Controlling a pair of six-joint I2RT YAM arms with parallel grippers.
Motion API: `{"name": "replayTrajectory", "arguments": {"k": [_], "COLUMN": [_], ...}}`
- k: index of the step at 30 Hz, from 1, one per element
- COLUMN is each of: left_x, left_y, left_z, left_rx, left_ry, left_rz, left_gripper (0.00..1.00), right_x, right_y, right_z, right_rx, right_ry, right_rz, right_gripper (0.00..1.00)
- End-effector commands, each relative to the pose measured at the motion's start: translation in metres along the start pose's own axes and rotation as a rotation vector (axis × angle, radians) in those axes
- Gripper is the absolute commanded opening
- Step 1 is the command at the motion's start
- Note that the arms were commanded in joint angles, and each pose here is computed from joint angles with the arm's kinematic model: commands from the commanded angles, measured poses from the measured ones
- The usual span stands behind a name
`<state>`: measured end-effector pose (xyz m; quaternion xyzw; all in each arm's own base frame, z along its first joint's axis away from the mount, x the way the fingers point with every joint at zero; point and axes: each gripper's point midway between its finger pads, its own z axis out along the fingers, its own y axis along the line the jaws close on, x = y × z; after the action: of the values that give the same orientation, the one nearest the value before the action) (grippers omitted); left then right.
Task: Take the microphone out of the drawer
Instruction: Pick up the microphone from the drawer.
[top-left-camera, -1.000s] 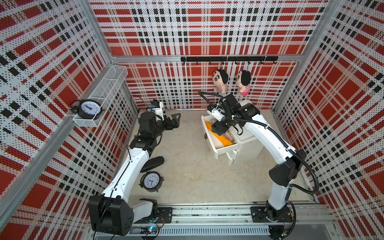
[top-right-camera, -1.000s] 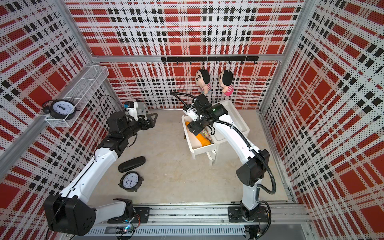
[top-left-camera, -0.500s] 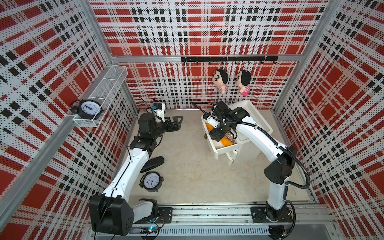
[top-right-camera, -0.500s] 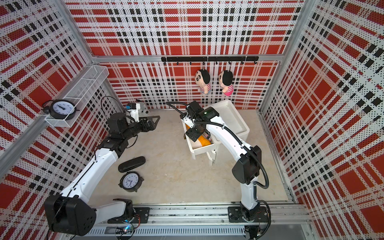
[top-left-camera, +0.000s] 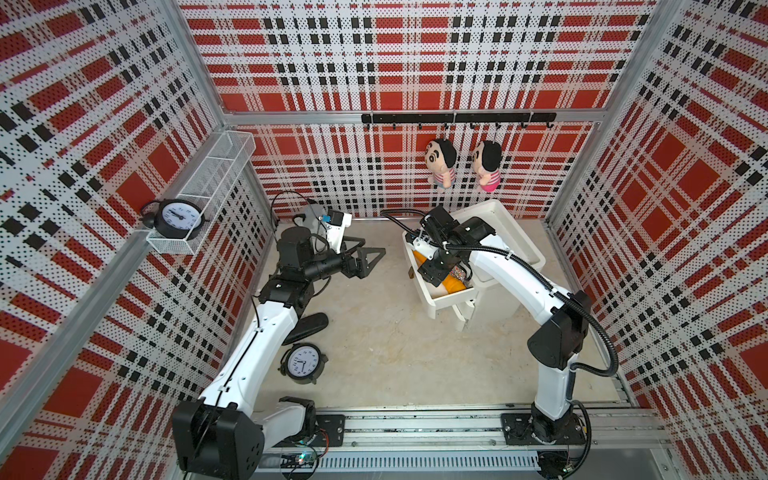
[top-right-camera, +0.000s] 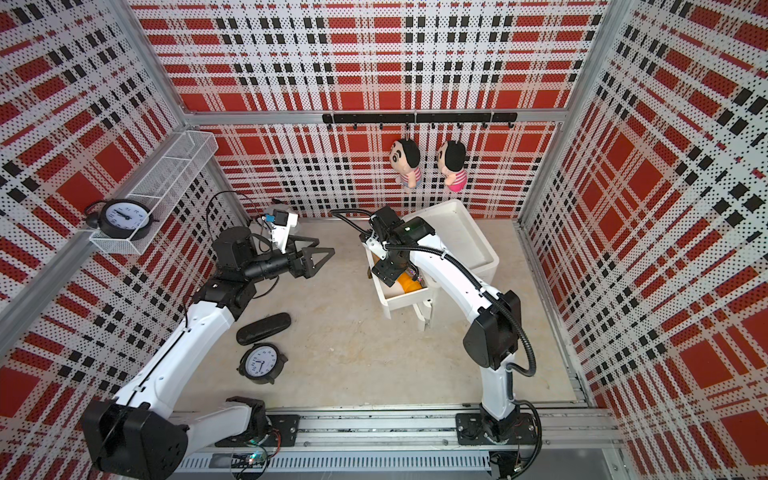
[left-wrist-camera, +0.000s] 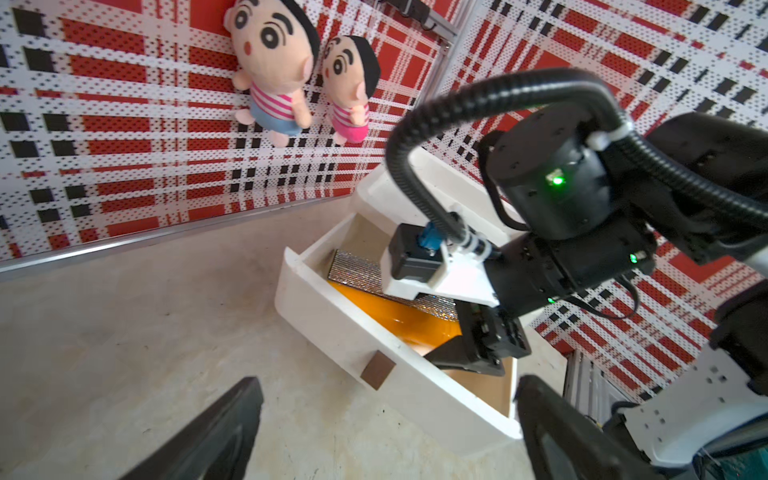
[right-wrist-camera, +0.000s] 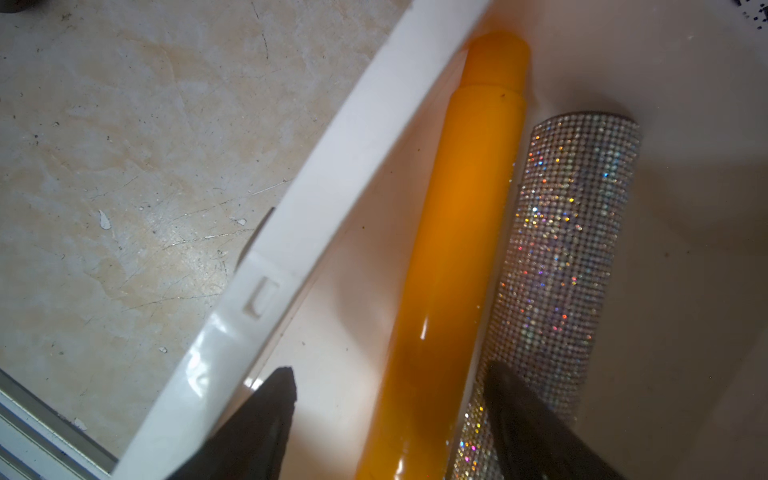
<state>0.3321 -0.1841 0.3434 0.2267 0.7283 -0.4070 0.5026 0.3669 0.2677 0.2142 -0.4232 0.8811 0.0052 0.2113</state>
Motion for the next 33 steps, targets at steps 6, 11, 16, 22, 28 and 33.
{"name": "replayTrajectory", "arguments": {"k": [6,11,16,22,28,33], "left_x": [-0.005,-0.006,-0.006,-0.008,-0.010,-0.013], "left_y": [-0.032,-0.033,-0.032,-0.030,-0.026,-0.023], "left_z": [-0.007,-0.009,-0.009,-0.012,-0.013,-0.014], "left_rx": [0.070,0.056,0.054,0.045,0.037,0.029], "left_ry": [0.001,-0.006,-0.007,-0.021,-0.033,-0.045], "left_rz": [0.123,0.139,0.145,0.151,0.145,0.142], "left_gripper": [0.98,0.98,0.98,0.98,0.98,0.98], "right_x": [0.020,0.018,0.015,-0.001,-0.021,-0.035], "right_y": [0.001,0.005,0.005,0.001,-0.005,-0.018], "right_z": [0.029,0.038,0.041,0.026,0.005,-0.010], "right_rx": [0.000,-0.019,-0.027,-0.034,-0.057,-0.060], "right_ry": [0.121,0.130,0.123,0.050,-0.072,-0.167], "right_rz": [-0.011,-0.018,-0.008,0.009,0.053,0.106], "right_gripper": [0.61,0.52,0.37,0.26,0.11,0.00]}}
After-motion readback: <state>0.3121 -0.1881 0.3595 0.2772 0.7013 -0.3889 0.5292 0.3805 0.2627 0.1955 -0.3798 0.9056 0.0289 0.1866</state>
